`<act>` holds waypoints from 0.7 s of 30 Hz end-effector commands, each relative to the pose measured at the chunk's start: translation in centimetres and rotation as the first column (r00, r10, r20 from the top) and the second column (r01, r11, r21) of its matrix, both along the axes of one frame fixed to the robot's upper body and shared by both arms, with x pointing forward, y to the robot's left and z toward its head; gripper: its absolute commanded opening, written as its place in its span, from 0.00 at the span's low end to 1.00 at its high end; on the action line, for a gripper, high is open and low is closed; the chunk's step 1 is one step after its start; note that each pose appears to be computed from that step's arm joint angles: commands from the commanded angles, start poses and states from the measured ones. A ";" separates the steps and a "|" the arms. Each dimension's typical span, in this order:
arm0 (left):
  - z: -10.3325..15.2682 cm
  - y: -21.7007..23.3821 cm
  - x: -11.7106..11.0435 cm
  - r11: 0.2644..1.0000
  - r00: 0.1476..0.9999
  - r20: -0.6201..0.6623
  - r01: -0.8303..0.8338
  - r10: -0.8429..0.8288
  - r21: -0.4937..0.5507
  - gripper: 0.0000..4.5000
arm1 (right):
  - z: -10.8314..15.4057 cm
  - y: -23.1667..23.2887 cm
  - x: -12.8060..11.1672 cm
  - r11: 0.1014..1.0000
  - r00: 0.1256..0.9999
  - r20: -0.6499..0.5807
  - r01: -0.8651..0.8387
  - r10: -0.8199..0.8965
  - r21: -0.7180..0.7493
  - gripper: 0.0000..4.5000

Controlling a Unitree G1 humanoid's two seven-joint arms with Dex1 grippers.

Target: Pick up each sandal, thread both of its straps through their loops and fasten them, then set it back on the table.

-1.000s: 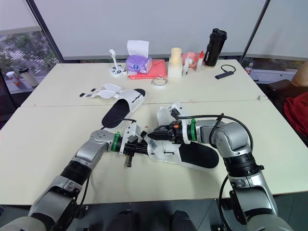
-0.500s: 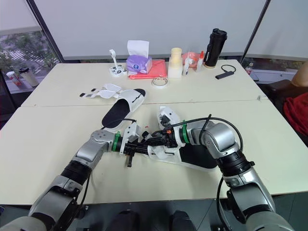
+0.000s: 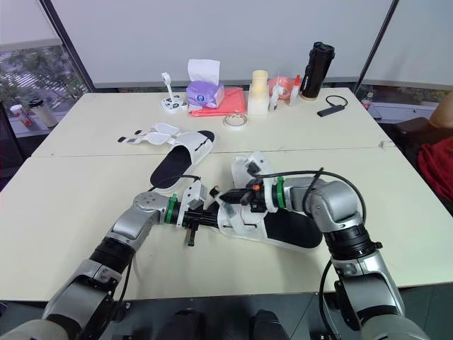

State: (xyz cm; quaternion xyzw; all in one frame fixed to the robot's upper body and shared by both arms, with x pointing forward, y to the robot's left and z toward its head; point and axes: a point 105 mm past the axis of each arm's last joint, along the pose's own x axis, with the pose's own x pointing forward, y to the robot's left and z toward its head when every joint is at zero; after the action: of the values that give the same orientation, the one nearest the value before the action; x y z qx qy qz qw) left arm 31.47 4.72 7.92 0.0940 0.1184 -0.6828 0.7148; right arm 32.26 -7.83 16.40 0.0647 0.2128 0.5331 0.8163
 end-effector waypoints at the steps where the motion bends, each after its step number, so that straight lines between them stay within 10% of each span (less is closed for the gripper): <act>1: -3.3 0.3 -0.8 0.996 0.996 -0.084 -0.024 0.031 0.090 0.00 | 4.0 -1.1 -1.7 0.993 0.984 0.176 -0.036 0.016 0.113 0.01; 10: -3.5 0.0 -1.0 0.996 0.995 -0.095 -0.005 0.014 0.094 0.00 | 6.9 -3.0 -3.1 0.940 0.964 0.232 0.044 -0.129 0.339 0.01; 21: -3.5 0.1 -1.0 0.995 0.996 -0.093 0.002 0.007 0.099 0.00 | 4.2 -5.4 -0.5 0.913 0.928 0.182 0.257 -0.324 0.318 0.01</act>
State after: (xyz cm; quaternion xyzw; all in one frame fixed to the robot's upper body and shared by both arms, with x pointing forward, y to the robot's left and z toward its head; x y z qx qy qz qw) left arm 31.50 4.61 7.91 0.0912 0.1188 -0.6844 0.7136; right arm 31.66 -12.86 19.42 0.1636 0.0545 0.4403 0.8811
